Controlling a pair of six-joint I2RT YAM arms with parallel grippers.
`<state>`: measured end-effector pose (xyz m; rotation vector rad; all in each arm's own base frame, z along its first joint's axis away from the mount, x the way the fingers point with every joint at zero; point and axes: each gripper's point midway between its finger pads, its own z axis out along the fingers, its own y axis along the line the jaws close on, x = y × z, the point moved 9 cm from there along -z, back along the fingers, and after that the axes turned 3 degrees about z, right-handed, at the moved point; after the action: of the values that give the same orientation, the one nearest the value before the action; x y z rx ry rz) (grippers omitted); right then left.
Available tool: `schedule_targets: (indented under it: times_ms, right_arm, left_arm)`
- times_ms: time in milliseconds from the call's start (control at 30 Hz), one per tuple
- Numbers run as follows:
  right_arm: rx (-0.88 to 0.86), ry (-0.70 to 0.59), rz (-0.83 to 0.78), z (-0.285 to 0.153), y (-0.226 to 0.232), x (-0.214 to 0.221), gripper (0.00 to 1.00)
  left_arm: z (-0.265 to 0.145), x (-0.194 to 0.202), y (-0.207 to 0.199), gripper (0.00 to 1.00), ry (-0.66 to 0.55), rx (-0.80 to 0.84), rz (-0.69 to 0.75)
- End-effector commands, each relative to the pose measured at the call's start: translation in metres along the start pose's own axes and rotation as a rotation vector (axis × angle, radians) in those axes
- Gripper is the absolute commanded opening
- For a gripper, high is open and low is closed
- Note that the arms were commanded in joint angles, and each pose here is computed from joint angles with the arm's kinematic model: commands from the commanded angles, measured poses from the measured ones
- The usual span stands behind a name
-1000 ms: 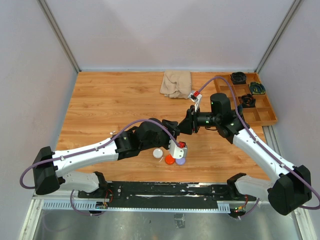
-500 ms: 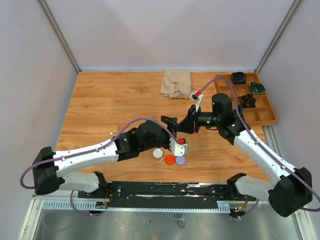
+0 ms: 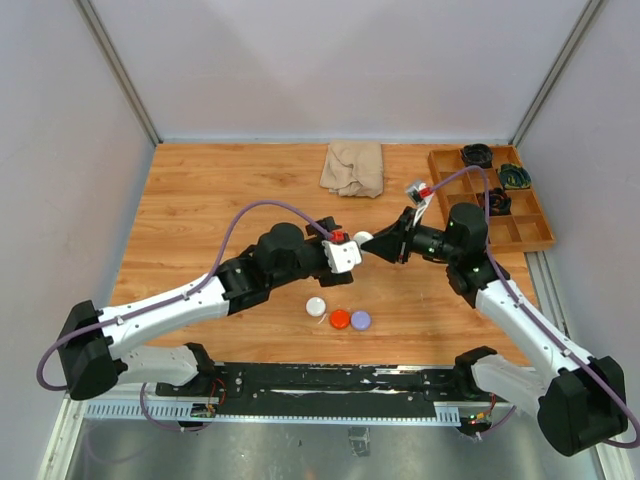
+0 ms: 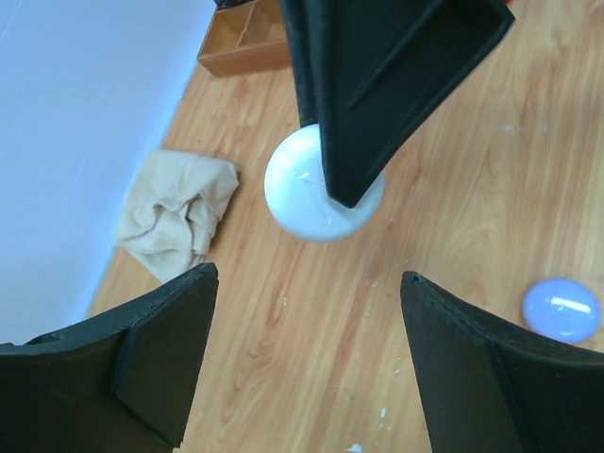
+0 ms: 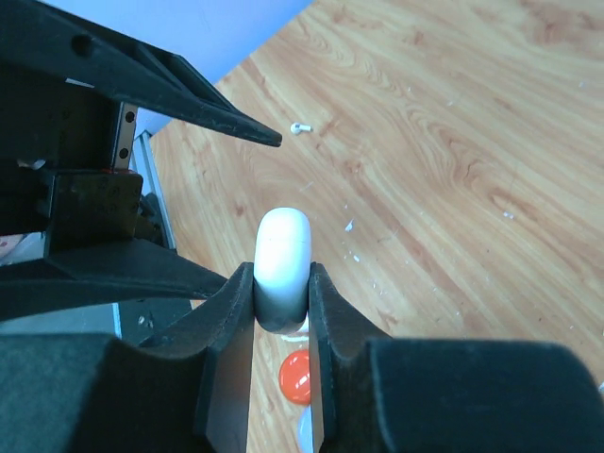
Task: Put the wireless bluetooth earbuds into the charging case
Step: Pick up the charging case at the center of the board.
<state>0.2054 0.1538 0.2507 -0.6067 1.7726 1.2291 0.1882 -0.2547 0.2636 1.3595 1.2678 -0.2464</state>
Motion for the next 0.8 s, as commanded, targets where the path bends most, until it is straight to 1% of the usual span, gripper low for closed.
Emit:
schedule_targets:
  times_ms: [0,133,233,467,567,633,667,767]
  right_arm:
    - [-0.025,-0.165,-0.093,-0.003,0.005,-0.019,0.01]
    - [-0.036,-0.228,-0.128,-0.003,0.005,-0.019,0.01]
    - [-0.044,-0.267,-0.151,-0.003,0.005,-0.02,0.01]
    - [-0.098,-0.319,-0.176,-0.002,0.007,-0.021,0.01]
    - [-0.126,-0.329,-0.185,-0.001,0.008,-0.021,0.01]
    - [-0.14,-0.336,-0.186,-0.001,0.009,-0.022,0.01]
    - [-0.149,-0.335,-0.185,0.0,0.01,-0.023,0.01]
    - [-0.177,-0.337,-0.18,0.001,0.011,-0.022,0.01]
  left_arm:
    - [-0.005,-0.019,0.008,0.83,-0.171,0.006,-0.219]
    - [-0.006,-0.011,0.014,0.82,-0.262,0.02,-0.398]
    - [-0.008,-0.001,0.017,0.81,-0.355,0.04,-0.519]
    - [-0.016,0.01,0.024,0.78,-0.553,0.105,-0.724]
    - [-0.019,0.012,0.027,0.76,-0.654,0.142,-0.807]
    - [-0.02,0.013,0.027,0.75,-0.713,0.159,-0.838]
    - [-0.019,0.015,0.027,0.74,-0.734,0.162,-0.845]
    - [-0.012,0.018,0.028,0.73,-0.747,0.196,-0.875]
